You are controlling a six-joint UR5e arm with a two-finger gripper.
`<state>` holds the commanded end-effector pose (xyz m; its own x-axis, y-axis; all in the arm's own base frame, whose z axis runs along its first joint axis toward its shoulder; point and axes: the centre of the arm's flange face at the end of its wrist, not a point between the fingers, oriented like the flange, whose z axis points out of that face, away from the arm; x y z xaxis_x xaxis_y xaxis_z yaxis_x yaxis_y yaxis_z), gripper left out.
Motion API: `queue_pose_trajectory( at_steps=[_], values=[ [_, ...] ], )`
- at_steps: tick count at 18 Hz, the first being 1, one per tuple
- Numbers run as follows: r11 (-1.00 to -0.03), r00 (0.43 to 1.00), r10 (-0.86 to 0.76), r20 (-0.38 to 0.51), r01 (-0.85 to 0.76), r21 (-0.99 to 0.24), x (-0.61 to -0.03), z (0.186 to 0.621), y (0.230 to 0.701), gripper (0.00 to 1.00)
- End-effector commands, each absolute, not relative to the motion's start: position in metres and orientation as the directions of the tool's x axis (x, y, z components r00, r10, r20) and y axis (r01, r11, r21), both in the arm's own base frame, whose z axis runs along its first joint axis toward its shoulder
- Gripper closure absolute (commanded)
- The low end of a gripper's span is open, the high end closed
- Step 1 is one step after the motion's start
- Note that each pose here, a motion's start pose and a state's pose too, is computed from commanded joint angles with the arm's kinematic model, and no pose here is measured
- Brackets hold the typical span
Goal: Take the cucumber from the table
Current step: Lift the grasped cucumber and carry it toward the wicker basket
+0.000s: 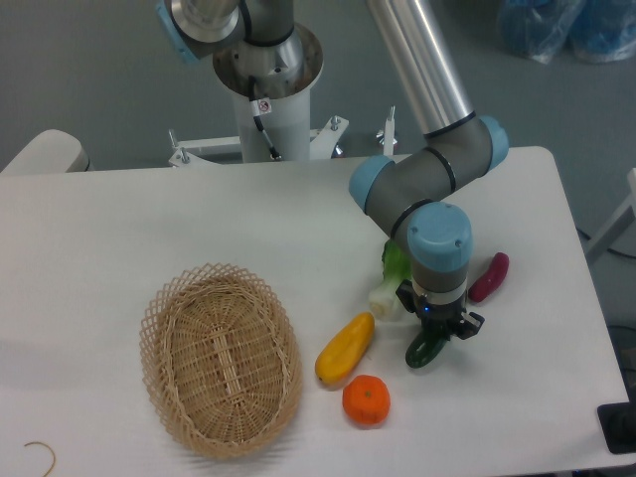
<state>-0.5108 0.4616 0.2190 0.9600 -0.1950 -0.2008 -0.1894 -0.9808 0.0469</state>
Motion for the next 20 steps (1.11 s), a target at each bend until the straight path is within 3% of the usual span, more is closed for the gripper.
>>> queue_pose_trajectory(
  at_steps=[3,6,14,20],
  values=[
    [-0.975,0.951,-0.221,-0.214,-0.217,0.043,-0.505,0.246,0.481,0.82],
    [-0.968,0.954,-0.249,-0.167,-0.242,0.062,-0.502,0.293,0.505,0.82],
    [-0.963,0.946,-0.250,-0.205,-0.264,-0.043,-0.464,0.393,0.502,0.81],
    [-0.963,0.963,-0.184,-0.196,-0.217,-0.162,-0.434,0.420,0.517,0.81]
  ],
)
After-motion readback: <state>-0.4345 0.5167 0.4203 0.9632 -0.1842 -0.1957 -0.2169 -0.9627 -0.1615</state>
